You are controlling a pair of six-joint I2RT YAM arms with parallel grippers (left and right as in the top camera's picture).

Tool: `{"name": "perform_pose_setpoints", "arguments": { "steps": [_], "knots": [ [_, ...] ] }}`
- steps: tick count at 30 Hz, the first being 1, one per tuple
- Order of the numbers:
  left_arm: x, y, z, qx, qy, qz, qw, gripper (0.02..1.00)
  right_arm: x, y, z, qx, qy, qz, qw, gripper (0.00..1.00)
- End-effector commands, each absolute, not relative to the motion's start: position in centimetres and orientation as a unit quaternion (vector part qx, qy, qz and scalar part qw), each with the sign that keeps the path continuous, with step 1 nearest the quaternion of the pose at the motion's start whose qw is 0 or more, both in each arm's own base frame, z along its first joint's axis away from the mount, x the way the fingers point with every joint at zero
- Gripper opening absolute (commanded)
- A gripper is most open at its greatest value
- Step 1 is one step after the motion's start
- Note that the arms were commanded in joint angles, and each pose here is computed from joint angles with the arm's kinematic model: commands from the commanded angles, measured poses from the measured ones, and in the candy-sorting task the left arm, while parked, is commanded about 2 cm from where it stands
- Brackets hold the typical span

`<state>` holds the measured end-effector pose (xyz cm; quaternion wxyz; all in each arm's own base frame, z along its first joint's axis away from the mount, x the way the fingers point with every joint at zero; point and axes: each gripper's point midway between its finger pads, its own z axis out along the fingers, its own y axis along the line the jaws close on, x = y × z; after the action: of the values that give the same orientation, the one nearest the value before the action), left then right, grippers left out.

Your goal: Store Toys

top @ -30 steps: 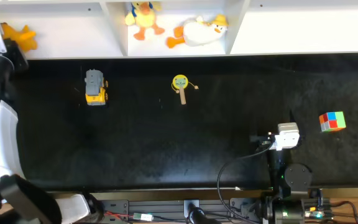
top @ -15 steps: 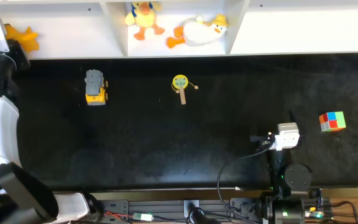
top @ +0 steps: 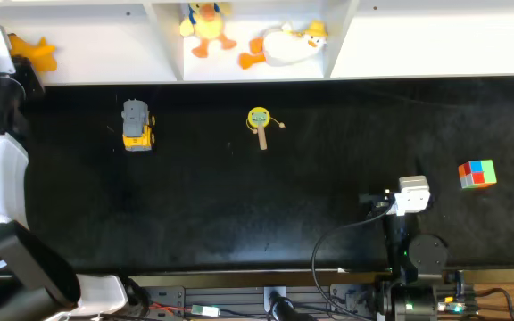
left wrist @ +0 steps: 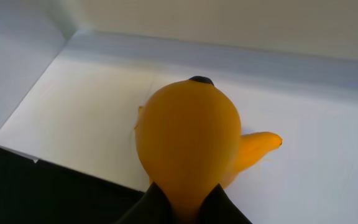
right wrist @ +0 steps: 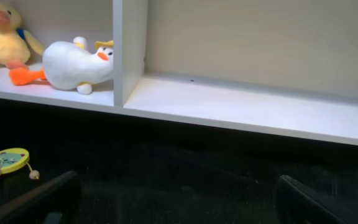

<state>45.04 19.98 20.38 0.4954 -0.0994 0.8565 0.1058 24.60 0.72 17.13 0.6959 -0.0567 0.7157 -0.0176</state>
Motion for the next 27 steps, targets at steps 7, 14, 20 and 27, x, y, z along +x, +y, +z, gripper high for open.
{"name": "perform_pose_setpoints", "arguments": {
  "steps": [7,14,20,27],
  "knots": [
    [45.9,19.9,20.4,-0.100,0.852,0.103,0.503,0.093,24.6,0.6,17.2,-0.055,0.712,-0.019,0.700,0.996],
    [46.1,20.0,20.4,-0.099,0.850,0.104,0.506,0.097,24.6,0.6,17.2,-0.055,0.712,-0.019,0.700,0.996],
    [46.5,19.8,19.6,-0.104,0.852,0.090,0.505,0.095,24.6,0.6,17.2,-0.055,0.712,-0.019,0.700,0.993],
    [47.1,19.4,18.9,-0.098,0.854,0.077,0.506,0.095,24.6,0.6,17.2,-0.055,0.712,-0.019,0.700,0.996]
  ]
}}
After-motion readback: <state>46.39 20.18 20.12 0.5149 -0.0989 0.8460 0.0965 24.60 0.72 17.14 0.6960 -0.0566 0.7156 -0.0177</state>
